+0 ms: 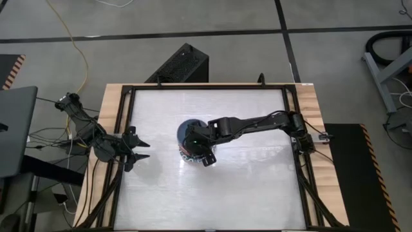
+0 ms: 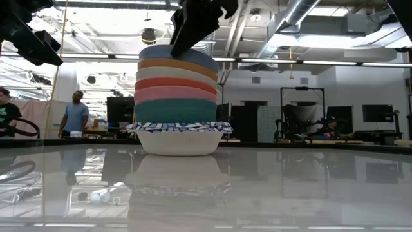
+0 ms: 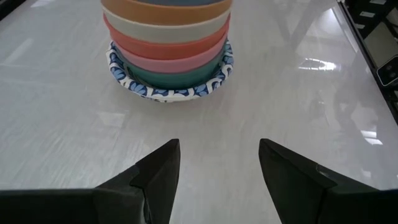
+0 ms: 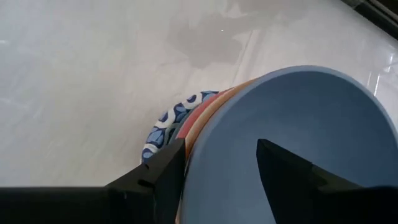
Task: Nest bowls inside each other
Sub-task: Stack the blue bowl on top of the light orange bowl, then return to Home Position
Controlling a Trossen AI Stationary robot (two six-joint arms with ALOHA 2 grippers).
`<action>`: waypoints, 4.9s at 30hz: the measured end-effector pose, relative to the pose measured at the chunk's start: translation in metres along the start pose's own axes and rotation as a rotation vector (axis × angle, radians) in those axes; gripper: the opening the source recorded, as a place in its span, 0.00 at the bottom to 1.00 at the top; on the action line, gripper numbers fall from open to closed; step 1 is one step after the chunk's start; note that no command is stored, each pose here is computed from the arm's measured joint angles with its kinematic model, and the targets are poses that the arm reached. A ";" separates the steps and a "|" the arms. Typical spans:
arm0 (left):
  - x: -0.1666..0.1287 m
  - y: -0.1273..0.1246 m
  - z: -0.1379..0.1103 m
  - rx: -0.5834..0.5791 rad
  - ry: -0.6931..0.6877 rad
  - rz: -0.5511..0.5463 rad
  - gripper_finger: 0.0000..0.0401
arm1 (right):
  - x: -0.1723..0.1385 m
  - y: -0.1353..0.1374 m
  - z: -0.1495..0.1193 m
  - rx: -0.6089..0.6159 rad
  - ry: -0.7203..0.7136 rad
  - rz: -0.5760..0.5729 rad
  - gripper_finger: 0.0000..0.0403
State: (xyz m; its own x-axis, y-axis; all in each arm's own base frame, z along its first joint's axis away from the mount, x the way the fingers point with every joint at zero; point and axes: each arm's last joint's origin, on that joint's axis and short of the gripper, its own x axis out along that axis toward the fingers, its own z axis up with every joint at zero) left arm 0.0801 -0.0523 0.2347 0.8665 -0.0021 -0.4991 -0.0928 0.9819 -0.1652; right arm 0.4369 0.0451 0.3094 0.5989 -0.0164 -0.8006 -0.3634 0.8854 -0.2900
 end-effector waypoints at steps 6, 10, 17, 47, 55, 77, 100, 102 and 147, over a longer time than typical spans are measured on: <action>0.000 0.000 0.000 0.000 0.000 0.000 0.52 | -0.006 -0.001 0.004 -0.005 -0.019 -0.006 0.54; 0.000 0.000 0.000 0.000 0.000 0.000 0.52 | -0.016 -0.003 0.011 -0.013 -0.057 -0.020 0.54; 0.000 0.000 0.000 0.000 0.000 0.000 0.52 | -0.018 -0.003 0.017 -0.035 -0.120 -0.022 0.54; 0.000 0.000 0.000 0.000 0.000 0.001 0.52 | 0.032 -0.041 -0.005 0.039 -0.306 -0.178 0.54; 0.000 0.000 0.000 0.000 0.000 0.000 0.52 | 0.034 -0.043 -0.007 0.044 -0.315 -0.185 0.54; 0.000 0.000 0.000 0.000 0.000 0.000 0.52 | -0.107 -0.014 0.063 -0.074 -0.407 -0.127 0.54; 0.000 0.000 0.000 0.039 -0.002 0.003 0.52 | -0.268 0.061 -0.010 0.169 -0.266 0.057 0.54; 0.000 0.000 0.000 0.062 -0.002 0.004 0.52 | -0.273 0.061 -0.012 0.177 -0.274 0.040 0.54; -0.115 0.034 0.074 0.090 -0.729 -0.699 0.52 | -0.287 0.089 -0.200 0.427 -0.831 -0.012 0.54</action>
State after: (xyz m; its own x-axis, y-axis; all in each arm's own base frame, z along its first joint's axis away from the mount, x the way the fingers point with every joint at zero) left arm 0.0132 -0.0048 0.3494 0.8036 -0.4952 0.3301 0.5609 0.8157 -0.1416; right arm 0.0905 0.0354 0.4086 0.9791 0.1647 -0.1190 -0.1594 0.9858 0.0531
